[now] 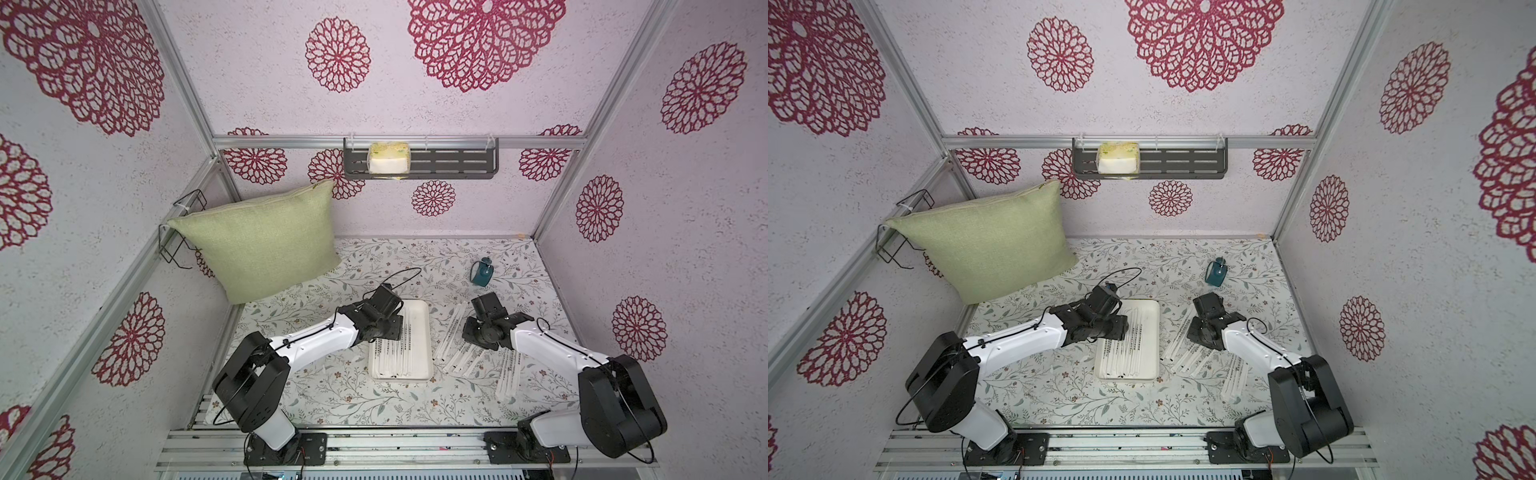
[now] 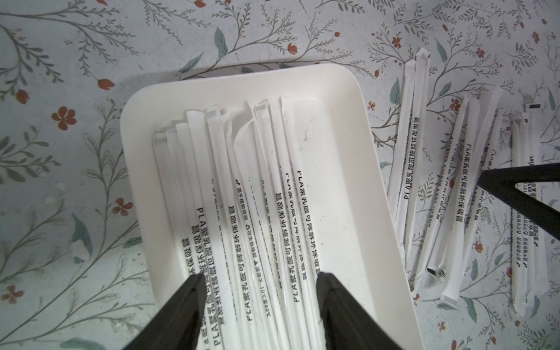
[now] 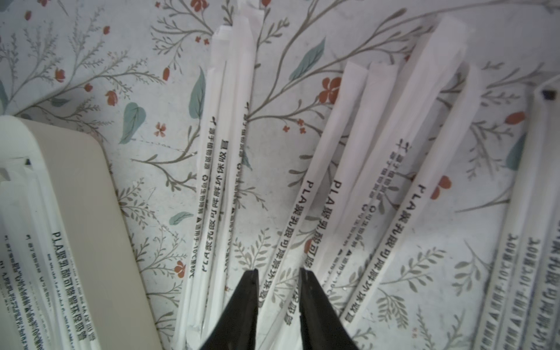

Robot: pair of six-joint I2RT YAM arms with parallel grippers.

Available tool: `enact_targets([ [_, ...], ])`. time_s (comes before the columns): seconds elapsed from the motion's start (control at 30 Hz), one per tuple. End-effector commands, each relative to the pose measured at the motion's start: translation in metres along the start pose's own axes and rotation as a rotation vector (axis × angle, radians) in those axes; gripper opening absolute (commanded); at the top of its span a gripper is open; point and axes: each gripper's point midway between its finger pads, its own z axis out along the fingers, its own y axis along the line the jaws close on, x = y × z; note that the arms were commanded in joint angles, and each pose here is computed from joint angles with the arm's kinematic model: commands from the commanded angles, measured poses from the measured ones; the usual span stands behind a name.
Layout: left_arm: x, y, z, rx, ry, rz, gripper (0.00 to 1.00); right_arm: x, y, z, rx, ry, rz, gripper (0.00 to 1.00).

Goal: Put the straws into the storage box
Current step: Pick up the straw from the center of the board.

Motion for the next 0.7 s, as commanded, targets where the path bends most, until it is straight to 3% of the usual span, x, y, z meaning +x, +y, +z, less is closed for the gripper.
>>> enact_targets([
  [0.0, -0.011, 0.001, -0.008, 0.013, -0.043, -0.015, 0.65, -0.004, 0.015, 0.008, -0.022, -0.016, 0.068, 0.30],
  [0.67, -0.009, 0.020, -0.012, -0.005, -0.055, -0.044, 0.65, 0.012, -0.011, 0.035, 0.091, 0.004, 0.143, 0.30],
])
